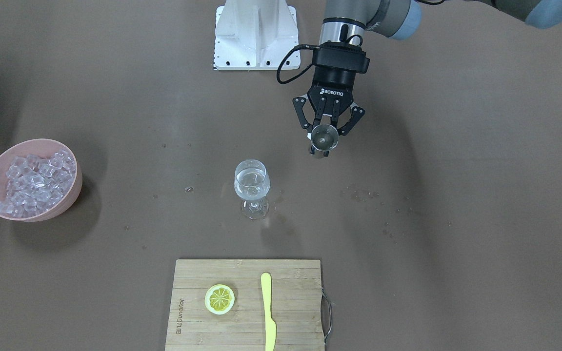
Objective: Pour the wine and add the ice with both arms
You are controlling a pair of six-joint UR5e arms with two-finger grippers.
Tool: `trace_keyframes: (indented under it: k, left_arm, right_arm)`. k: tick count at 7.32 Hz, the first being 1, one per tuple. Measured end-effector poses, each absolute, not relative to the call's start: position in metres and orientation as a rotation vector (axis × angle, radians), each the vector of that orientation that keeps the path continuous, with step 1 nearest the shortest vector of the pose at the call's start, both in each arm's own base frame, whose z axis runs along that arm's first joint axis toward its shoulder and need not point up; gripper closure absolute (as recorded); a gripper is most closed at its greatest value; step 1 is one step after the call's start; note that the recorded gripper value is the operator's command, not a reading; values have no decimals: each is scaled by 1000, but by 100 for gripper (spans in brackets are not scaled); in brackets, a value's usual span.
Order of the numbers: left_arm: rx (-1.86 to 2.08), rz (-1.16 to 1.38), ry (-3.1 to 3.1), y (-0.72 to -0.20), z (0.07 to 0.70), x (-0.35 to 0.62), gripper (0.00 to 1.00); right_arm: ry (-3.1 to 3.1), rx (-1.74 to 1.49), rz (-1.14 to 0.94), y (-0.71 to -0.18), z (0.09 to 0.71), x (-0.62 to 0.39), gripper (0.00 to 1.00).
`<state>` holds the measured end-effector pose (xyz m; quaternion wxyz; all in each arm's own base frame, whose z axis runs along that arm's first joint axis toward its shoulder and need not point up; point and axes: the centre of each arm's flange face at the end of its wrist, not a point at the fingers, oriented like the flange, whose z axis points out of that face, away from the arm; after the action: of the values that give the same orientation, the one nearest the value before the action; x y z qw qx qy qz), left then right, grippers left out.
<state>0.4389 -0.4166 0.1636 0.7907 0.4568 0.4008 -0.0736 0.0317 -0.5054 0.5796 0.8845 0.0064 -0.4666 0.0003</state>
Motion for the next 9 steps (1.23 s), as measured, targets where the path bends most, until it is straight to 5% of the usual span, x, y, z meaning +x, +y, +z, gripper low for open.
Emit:
trace_keyframes:
  k: [9]
  left_arm:
    - [885, 200, 872, -387, 103, 478, 100]
  right_arm:
    - [-972, 24, -5, -508, 574, 32, 0]
